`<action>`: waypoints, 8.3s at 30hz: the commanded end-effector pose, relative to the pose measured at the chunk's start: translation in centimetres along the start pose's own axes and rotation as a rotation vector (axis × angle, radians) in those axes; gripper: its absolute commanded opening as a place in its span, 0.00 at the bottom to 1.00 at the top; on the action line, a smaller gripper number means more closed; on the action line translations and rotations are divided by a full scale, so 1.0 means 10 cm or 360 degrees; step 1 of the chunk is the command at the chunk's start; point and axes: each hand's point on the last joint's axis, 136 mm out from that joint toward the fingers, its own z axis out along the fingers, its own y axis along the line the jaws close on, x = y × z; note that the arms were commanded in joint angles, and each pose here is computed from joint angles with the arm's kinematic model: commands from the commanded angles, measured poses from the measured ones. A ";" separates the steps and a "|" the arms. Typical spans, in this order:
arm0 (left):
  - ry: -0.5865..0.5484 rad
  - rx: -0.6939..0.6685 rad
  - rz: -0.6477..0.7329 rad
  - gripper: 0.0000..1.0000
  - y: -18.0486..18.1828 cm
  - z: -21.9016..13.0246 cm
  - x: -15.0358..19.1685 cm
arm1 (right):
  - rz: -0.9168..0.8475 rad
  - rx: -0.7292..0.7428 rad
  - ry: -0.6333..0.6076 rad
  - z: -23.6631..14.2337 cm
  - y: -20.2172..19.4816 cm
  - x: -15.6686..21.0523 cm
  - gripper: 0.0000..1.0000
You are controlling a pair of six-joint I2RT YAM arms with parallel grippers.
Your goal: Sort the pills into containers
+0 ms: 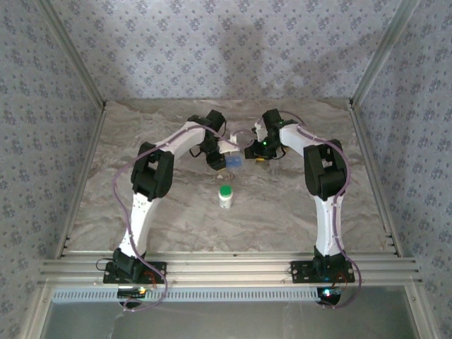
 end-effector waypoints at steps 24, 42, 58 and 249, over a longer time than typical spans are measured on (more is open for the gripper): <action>-0.0157 0.0351 -0.0544 0.39 -0.14 -0.18 -0.02 | -0.0066 0.0457 0.0272 0.31 -0.54 0.41 0.43; -0.0216 0.0315 -0.0603 0.47 -0.05 -0.31 -0.06 | -0.0090 0.0561 0.0316 0.34 -0.63 0.44 0.42; -0.0137 0.0080 -0.0338 0.37 -0.29 -0.04 0.12 | 0.0144 -0.0012 -0.0091 -0.16 -0.10 0.13 0.53; -0.1814 -0.0974 -0.1207 0.80 -1.11 -1.98 1.24 | -0.0051 0.0828 -0.0461 -1.72 -0.16 -0.52 0.36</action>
